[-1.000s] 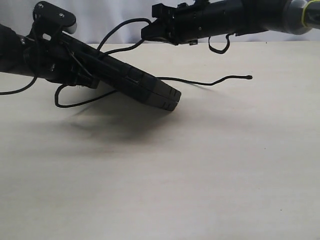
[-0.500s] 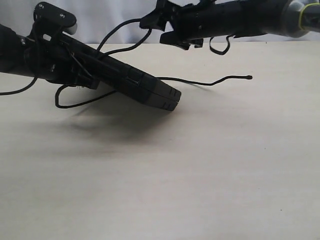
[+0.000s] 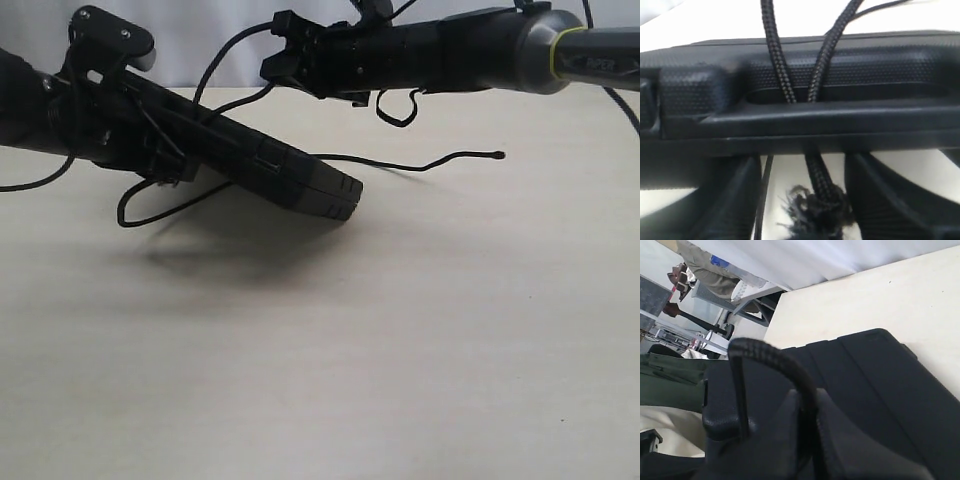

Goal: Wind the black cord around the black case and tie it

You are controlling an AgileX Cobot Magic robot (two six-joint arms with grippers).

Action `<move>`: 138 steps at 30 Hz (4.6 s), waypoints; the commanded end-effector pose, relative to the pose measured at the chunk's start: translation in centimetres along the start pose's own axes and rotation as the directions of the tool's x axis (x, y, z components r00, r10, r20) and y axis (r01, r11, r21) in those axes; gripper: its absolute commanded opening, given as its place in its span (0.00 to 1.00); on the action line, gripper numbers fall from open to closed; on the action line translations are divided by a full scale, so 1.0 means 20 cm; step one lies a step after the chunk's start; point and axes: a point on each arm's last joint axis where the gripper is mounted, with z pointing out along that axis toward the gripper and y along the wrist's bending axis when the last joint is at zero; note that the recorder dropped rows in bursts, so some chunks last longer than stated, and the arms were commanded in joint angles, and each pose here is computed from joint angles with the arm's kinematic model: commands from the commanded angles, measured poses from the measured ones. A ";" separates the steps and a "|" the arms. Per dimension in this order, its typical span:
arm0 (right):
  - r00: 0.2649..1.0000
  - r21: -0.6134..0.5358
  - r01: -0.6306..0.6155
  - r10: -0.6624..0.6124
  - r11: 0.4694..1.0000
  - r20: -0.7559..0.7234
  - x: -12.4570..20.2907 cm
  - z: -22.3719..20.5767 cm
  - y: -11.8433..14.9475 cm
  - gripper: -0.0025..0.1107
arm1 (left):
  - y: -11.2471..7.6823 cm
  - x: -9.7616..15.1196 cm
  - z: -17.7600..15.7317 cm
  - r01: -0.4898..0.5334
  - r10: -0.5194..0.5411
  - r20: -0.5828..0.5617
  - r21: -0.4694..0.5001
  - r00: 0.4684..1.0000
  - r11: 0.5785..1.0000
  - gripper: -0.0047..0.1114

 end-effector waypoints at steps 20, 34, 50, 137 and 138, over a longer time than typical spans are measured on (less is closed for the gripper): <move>0.997 -0.104 0.027 -0.035 0.994 -0.076 0.03 -0.01 0.06 0.07 | -0.03 -0.06 -0.16 -0.099 0.099 0.030 0.026 0.995 0.995 0.53; 0.995 -0.101 0.040 -0.049 0.994 -0.088 0.03 -0.01 0.05 0.07 | 0.11 0.13 -0.04 -0.180 0.177 -0.035 -0.090 0.984 0.980 0.53; 0.995 -0.097 0.042 -0.050 0.994 -0.087 0.03 -0.01 0.05 0.07 | 0.03 0.17 -0.02 -0.190 0.190 -0.003 -0.016 0.982 0.982 0.53; 0.792 0.503 0.409 -0.023 0.761 -0.610 -0.10 -0.46 -0.64 0.51 | -0.09 0.30 0.39 -0.566 0.593 0.096 0.453 0.799 0.689 0.04; 0.797 0.524 0.400 -0.004 0.752 -0.604 -0.10 -0.44 -0.66 0.50 | -0.09 0.30 0.39 -0.575 0.605 0.096 0.456 0.790 0.679 0.04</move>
